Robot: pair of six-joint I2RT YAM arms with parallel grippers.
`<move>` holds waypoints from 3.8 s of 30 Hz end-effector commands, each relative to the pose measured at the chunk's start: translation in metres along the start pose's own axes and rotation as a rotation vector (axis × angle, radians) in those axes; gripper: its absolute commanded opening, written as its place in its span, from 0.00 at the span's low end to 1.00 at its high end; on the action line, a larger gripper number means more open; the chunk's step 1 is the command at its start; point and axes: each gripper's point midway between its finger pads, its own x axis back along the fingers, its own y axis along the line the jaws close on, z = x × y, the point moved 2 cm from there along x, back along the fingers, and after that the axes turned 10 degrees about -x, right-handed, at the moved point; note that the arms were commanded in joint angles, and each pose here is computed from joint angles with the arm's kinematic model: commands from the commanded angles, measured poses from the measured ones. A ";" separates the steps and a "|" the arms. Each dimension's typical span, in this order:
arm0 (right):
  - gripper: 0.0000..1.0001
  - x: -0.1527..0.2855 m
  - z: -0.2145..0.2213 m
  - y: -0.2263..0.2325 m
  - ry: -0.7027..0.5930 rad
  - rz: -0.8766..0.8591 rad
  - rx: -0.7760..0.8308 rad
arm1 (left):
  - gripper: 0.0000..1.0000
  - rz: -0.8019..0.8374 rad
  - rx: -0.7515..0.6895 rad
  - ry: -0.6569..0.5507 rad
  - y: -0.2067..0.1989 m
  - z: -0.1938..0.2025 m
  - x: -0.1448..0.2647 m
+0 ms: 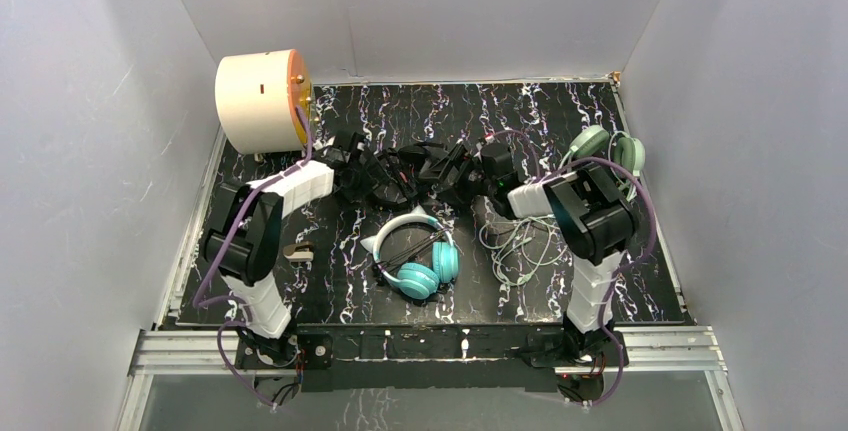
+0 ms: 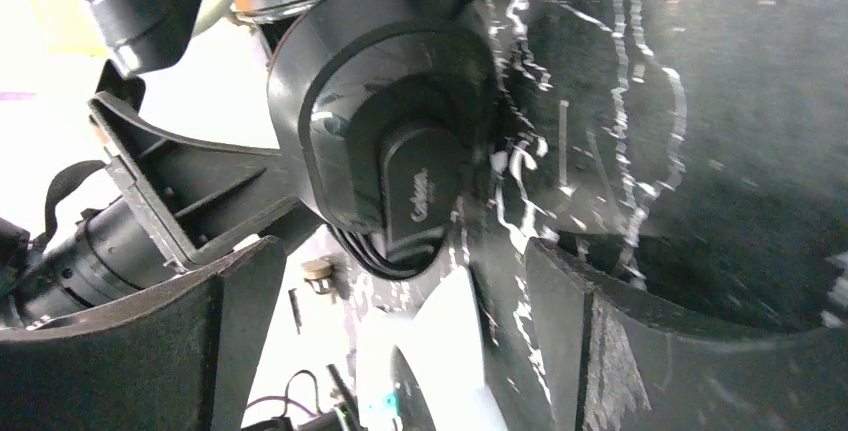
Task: Wrap the headphones
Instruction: Place the headphones at the center of the board, then pick up the headphones from the center of the board.
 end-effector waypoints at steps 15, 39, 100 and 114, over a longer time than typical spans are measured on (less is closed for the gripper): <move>0.98 0.237 -0.162 -0.021 -0.392 0.874 0.602 | 0.98 0.398 -0.355 -0.127 -0.047 -0.018 0.186; 0.81 0.327 -0.259 -0.185 -0.720 1.036 -0.135 | 0.98 0.774 -0.557 -0.194 -0.054 0.028 0.301; 0.00 0.296 -0.059 0.114 -0.177 0.530 0.720 | 0.98 0.604 -2.028 -0.923 -0.253 0.141 0.299; 0.00 0.277 -0.042 0.117 -0.131 0.561 0.763 | 0.98 0.823 -1.911 -0.442 -0.254 0.152 0.237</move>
